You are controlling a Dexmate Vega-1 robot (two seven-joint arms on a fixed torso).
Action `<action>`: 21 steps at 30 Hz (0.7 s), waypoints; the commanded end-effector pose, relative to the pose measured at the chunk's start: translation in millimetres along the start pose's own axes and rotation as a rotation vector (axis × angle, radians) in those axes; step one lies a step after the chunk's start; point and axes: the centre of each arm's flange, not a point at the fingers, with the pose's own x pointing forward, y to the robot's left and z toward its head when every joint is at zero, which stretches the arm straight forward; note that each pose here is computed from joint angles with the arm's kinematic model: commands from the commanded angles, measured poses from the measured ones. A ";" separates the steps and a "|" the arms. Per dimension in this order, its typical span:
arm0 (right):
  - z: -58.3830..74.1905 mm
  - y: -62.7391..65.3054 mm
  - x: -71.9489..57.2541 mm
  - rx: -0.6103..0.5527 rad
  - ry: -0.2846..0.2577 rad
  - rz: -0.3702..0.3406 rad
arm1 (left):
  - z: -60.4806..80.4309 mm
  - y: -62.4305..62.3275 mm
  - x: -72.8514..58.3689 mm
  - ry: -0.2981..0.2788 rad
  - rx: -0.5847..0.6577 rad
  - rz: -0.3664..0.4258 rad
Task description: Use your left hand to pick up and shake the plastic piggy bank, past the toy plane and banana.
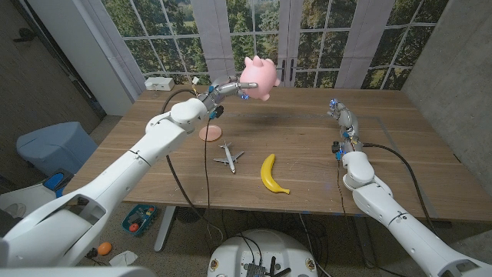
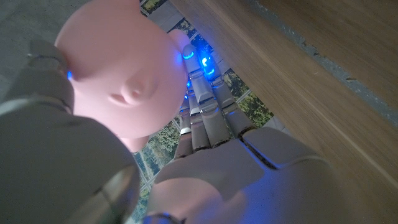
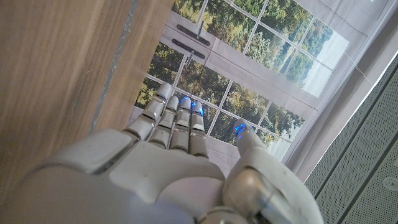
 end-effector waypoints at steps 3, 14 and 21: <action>-0.3 1.4 2.1 -0.003 0.001 0.003 | -3.6 10.8 1.2 -0.043 -0.161 -0.074; -0.9 1.8 2.5 -0.002 0.002 0.006 | -2.2 11.2 -1.6 0.027 -0.033 0.013; -0.7 2.7 3.8 0.000 0.003 0.009 | 4.2 7.9 -5.9 0.095 0.158 0.126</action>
